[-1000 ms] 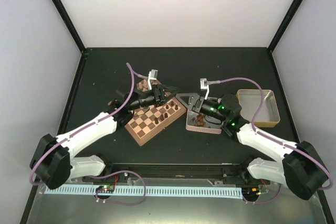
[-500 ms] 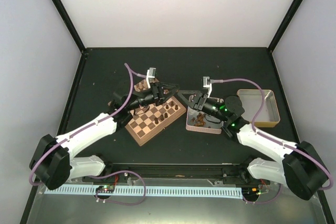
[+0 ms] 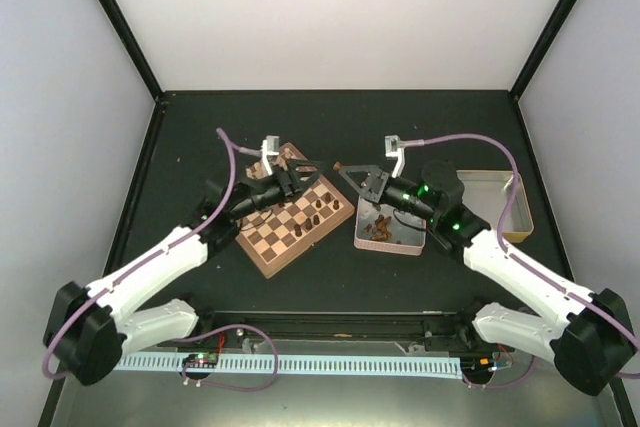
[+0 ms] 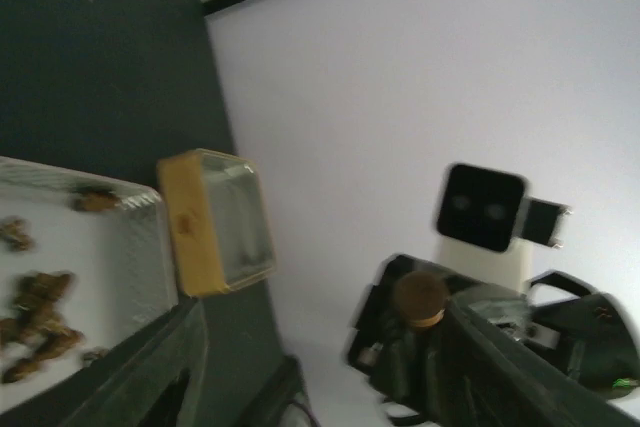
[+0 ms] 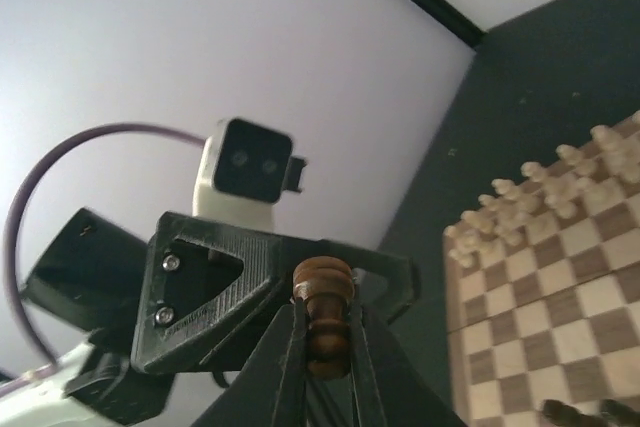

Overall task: Set up the chess pieces on the board
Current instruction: Place the chess piece on the chessboard.

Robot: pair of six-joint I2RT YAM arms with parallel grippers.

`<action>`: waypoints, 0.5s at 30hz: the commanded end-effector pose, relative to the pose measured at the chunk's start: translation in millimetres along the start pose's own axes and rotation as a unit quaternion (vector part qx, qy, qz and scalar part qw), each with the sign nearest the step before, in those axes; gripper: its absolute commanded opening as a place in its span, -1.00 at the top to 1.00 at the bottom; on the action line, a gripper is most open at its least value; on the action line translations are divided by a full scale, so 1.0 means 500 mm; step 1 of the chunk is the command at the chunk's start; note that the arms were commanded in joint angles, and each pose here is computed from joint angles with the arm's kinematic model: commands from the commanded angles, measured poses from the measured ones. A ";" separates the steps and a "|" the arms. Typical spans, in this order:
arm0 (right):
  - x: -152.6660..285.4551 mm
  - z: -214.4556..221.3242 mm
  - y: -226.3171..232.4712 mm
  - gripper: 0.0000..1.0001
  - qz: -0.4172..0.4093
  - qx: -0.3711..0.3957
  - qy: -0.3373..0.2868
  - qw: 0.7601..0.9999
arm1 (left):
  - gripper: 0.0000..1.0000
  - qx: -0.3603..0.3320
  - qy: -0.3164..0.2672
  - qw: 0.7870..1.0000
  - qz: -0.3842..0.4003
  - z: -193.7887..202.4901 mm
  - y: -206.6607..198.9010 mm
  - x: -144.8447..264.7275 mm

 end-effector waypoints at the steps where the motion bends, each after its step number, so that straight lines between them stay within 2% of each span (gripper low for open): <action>1: -0.005 0.024 -0.070 0.93 0.149 0.073 0.101 0.981 | -0.38 -0.041 -0.091 0.989 -0.107 -0.043 0.087 0.079; 4: -0.011 0.032 -0.126 0.94 0.245 0.102 0.163 0.950 | -0.45 -0.062 -0.140 0.978 -0.143 -0.067 0.119 0.141; 9: -0.049 0.030 -0.166 0.97 0.328 0.155 0.232 0.902 | -0.54 -0.130 -0.192 0.946 -0.228 -0.086 0.137 0.237; 12: -0.092 0.033 -0.170 0.97 0.355 0.188 0.275 0.873 | -0.57 -0.177 -0.206 0.922 -0.277 -0.084 0.127 0.283; 15: -0.128 0.046 -0.186 0.96 0.379 0.209 0.318 0.844 | -0.58 -0.224 -0.193 0.907 -0.301 -0.072 0.104 0.311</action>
Point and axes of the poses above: each gripper's point midway between its finger pads, its own x axis back along the fingers, its own y axis along the line the jaws close on, z = x × y, the point moved 4 cm from there along x, back along the fingers, and after that the axes turned 4 degrees about x, right-handed, at the moved point
